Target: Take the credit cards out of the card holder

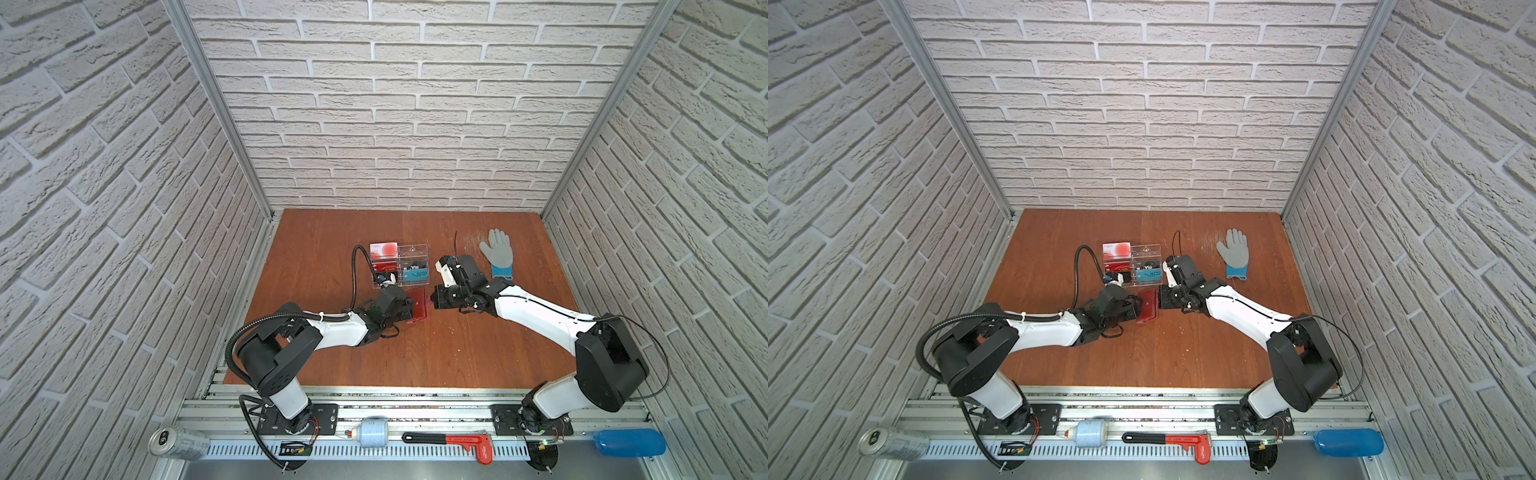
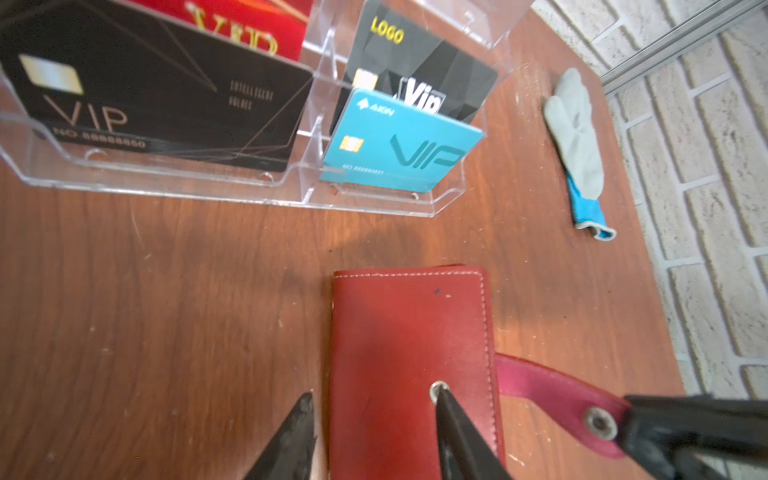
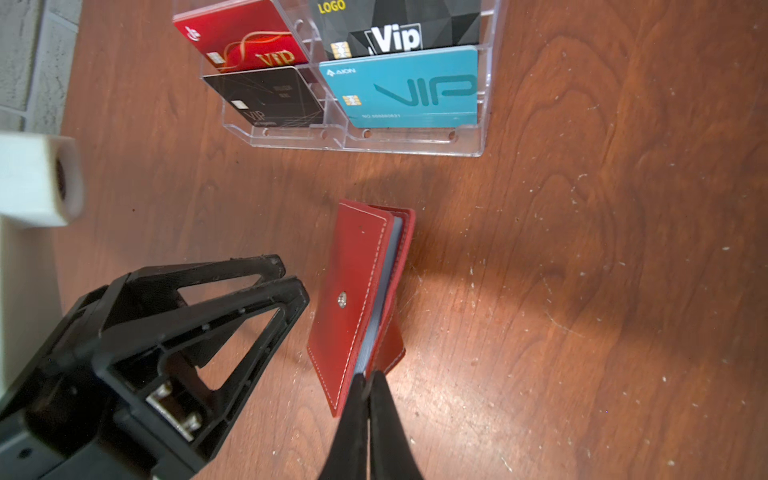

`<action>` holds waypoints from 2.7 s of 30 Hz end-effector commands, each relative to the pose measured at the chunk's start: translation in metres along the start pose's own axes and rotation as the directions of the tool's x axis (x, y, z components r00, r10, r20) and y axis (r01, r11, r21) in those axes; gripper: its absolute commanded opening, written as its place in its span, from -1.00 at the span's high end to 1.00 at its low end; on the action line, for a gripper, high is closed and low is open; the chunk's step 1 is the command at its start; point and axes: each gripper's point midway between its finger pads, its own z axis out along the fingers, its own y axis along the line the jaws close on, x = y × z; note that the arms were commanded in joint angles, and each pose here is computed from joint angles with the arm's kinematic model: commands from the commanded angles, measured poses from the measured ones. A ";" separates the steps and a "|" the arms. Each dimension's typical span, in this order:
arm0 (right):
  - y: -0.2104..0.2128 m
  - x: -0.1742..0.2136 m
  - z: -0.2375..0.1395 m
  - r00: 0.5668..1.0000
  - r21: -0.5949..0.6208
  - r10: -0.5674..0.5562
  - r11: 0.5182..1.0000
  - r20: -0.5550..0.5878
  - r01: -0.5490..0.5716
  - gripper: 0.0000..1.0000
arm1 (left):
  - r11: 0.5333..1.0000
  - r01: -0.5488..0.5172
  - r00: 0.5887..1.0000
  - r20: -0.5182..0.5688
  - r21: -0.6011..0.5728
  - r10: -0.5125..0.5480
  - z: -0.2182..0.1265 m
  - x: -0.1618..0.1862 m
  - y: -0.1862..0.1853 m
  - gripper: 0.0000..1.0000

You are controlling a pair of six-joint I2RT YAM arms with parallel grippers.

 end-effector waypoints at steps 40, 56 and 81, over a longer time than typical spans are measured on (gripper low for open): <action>0.013 -0.013 -0.008 0.998 -0.078 -0.008 0.997 0.065 0.013 0.88 | 0.992 -0.040 0.998 -0.033 0.121 0.044 0.012 0.006 -0.029 0.19; -0.032 -0.011 -0.001 0.999 0.113 0.028 0.993 0.017 -0.030 0.68 | 0.999 -0.016 0.997 -0.080 0.051 0.020 0.013 0.019 -0.007 1.00; -0.018 0.015 0.047 0.984 0.000 0.057 0.998 -0.168 -0.058 0.39 | 0.994 0.111 0.994 -0.023 0.007 -0.111 0.004 0.041 0.028 1.00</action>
